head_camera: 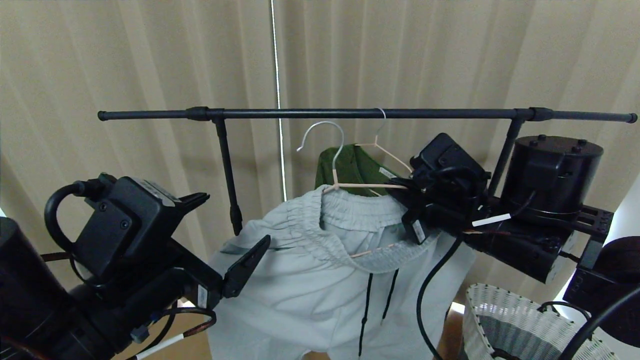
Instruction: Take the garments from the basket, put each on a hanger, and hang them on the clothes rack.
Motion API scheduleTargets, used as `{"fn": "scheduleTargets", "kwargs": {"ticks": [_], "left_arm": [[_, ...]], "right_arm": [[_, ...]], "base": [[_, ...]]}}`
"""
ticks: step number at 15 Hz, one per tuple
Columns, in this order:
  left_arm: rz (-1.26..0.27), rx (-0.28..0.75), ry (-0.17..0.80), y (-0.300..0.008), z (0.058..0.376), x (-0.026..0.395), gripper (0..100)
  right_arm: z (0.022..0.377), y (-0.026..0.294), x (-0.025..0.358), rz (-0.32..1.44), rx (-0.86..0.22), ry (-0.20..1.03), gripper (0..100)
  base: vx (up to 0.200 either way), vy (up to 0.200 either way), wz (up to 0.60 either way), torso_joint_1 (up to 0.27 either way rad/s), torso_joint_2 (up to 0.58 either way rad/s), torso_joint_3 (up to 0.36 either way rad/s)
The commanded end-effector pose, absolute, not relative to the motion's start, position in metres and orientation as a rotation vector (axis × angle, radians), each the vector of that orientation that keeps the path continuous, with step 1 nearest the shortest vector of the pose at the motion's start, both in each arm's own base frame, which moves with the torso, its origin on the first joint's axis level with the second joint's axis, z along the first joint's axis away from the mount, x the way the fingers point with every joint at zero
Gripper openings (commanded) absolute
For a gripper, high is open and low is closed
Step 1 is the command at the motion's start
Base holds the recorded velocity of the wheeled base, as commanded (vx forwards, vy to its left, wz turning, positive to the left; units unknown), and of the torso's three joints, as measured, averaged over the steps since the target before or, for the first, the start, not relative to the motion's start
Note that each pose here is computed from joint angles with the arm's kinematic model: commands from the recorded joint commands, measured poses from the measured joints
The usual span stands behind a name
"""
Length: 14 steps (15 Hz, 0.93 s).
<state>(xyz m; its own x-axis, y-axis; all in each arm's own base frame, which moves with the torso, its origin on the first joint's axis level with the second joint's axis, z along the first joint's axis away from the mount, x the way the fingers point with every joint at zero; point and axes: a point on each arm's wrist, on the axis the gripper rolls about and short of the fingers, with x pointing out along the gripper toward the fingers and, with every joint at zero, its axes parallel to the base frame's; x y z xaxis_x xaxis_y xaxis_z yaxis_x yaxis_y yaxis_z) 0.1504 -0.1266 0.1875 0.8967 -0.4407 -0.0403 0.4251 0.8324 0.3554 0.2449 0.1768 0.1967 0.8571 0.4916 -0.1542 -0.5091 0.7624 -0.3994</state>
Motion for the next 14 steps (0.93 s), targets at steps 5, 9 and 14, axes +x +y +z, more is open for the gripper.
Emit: {"fn": "scheduleTargets", "kwargs": {"ticks": [5,9,14], "left_arm": [[-0.412,0.337,-0.016,-0.102,0.179,0.143,100],[-0.387,0.352,0.021,-0.092,0.169,0.140,100],[-0.347,0.371,0.060,-0.087,0.162,0.146,100]], "right_arm": [[0.209,0.142,0.239,0.453,-0.424,0.022,0],[0.220,0.133,0.231,0.433,-0.407,-0.013,0],[0.223,0.131,0.228,0.431,-0.379,-0.018,0]], "base": [[0.000,0.000,0.00,0.000,0.00,0.000],[0.000,0.000,0.00,0.000,0.00,0.000],[0.000,0.000,0.00,0.000,0.00,0.000]]}}
